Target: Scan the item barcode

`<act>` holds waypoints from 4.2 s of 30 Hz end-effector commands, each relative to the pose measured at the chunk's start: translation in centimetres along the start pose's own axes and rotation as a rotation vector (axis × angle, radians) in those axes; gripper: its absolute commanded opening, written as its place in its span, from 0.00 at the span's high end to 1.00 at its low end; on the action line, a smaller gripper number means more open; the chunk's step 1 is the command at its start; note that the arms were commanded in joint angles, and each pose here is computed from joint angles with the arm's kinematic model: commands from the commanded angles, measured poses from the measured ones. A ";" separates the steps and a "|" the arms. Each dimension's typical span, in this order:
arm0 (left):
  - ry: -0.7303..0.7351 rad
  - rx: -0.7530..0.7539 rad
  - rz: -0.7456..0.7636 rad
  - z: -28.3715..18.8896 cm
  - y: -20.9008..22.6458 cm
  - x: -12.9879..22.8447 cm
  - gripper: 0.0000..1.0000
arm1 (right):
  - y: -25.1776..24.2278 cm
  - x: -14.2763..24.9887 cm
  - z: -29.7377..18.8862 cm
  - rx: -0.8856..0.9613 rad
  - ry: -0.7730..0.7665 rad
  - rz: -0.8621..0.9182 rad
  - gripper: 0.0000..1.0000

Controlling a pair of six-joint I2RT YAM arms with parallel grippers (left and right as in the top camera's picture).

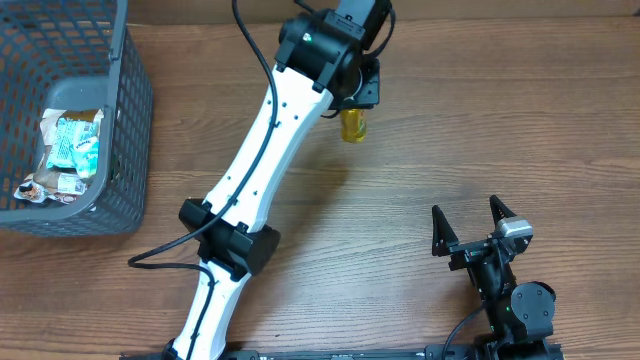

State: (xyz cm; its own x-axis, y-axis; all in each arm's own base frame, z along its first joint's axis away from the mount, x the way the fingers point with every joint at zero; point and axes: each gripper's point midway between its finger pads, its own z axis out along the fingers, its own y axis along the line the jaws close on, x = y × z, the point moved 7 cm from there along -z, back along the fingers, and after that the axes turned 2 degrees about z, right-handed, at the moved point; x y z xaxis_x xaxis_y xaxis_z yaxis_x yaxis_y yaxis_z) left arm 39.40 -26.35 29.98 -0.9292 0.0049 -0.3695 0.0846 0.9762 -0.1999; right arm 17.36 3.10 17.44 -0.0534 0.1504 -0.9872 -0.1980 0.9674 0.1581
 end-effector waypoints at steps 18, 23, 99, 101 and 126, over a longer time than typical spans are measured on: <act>0.023 -0.105 -0.153 6.4 -1.2 1.6 0.79 | -0.2 0.2 0.0 0.009 -0.002 -0.001 0.00; 0.040 -0.113 -0.171 8.1 -1.6 2.5 0.80 | -0.2 0.2 0.0 0.009 -0.002 -0.001 0.00; 0.047 -0.185 0.026 14.6 -5.4 8.9 0.20 | -0.2 0.2 0.0 0.009 -0.002 -0.001 0.00; 0.050 -0.184 0.059 14.6 -5.4 8.9 0.11 | -0.2 0.2 0.0 0.009 -0.002 -0.001 0.00; -0.077 -0.026 0.156 4.8 -6.3 3.6 0.00 | -0.2 0.2 0.0 0.009 -0.002 -0.001 0.00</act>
State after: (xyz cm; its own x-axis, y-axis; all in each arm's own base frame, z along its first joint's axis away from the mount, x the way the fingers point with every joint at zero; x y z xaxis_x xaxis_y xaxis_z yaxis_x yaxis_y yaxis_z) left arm 36.52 -34.66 21.05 -0.9110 0.1523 -0.3832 0.1915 0.9793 -0.0660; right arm 17.36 3.10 17.45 -0.0529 0.1501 -0.9872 -0.1981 0.9674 0.1577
